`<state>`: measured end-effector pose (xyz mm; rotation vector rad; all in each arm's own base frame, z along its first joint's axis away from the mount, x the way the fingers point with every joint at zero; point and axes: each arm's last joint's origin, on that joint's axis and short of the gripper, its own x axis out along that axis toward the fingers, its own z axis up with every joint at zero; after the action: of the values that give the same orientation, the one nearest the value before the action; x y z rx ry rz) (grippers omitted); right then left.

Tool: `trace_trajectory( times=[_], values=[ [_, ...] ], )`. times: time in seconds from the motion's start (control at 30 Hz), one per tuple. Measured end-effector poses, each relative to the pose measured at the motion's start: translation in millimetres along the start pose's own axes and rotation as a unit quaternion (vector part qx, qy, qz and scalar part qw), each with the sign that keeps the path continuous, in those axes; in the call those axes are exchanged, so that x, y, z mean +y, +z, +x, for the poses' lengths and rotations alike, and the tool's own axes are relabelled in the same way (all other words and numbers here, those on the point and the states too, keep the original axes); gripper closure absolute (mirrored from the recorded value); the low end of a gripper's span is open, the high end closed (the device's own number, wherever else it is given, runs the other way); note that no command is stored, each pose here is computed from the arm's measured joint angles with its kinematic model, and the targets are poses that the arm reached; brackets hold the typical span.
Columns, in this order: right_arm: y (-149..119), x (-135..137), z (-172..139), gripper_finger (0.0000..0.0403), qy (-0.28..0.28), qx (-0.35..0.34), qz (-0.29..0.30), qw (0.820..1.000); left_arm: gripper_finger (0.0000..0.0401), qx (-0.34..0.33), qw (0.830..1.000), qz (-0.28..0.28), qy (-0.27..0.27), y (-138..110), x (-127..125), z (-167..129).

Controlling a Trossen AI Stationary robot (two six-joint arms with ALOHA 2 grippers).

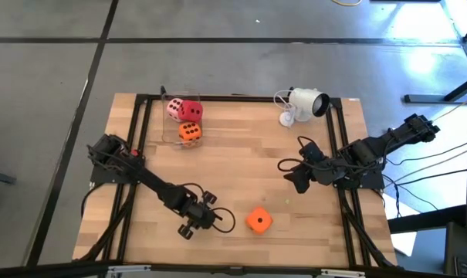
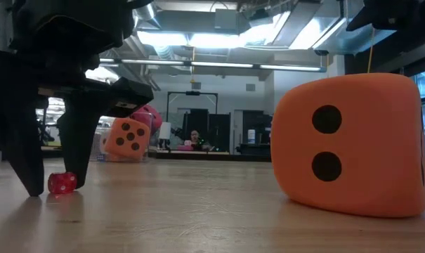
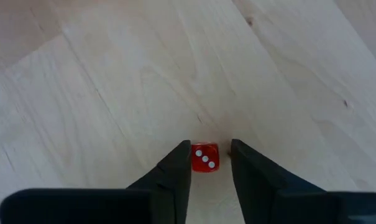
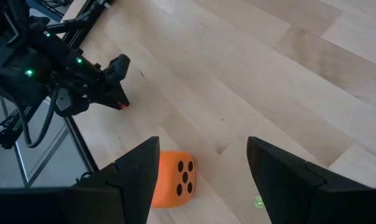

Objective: Pick & Place Dice
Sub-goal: Put the small red dice into the transparent bin

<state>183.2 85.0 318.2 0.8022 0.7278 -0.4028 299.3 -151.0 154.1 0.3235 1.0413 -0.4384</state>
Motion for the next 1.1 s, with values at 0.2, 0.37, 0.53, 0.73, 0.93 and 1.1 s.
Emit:
trace_trajectory(
  times=[0.2, 0.37, 0.53, 0.73, 0.93, 1.1],
  values=[
    [0.2, 0.6, 0.0, 0.0160, 0.003, -0.001, 0.001, 1.000, 0.0346, 0.000, 1.000, -0.029, 0.000, -0.2, 2.0, 0.1],
    [0.6, 1.6, 0.0, 0.0160, 0.008, -0.003, 0.003, 1.000, 0.0388, -0.002, 0.998, -0.059, 0.005, 0.1, 2.6, 0.1],
    [0.6, 1.7, 0.1, 0.0160, 0.008, -0.003, 0.003, 1.000, 0.0390, -0.006, 0.996, -0.085, 0.007, 0.8, 2.7, 0.1],
    [0.6, 1.7, 0.0, 0.0160, 0.008, -0.003, 0.002, 1.000, 0.0391, -0.022, 0.989, -0.145, 0.013, 2.9, 7.3, -6.0],
    [0.4, 1.8, 0.0, 0.0160, 0.009, 0.001, -0.019, 1.000, 0.0391, -0.048, 0.974, -0.213, 0.062, 4.6, 26.0, -23.5],
    [0.2, 1.8, 0.0, 0.0160, 0.010, 0.002, -0.035, 0.999, 0.0391, -0.063, 0.947, -0.293, 0.117, -0.5, 52.9, -46.5]
  ],
)
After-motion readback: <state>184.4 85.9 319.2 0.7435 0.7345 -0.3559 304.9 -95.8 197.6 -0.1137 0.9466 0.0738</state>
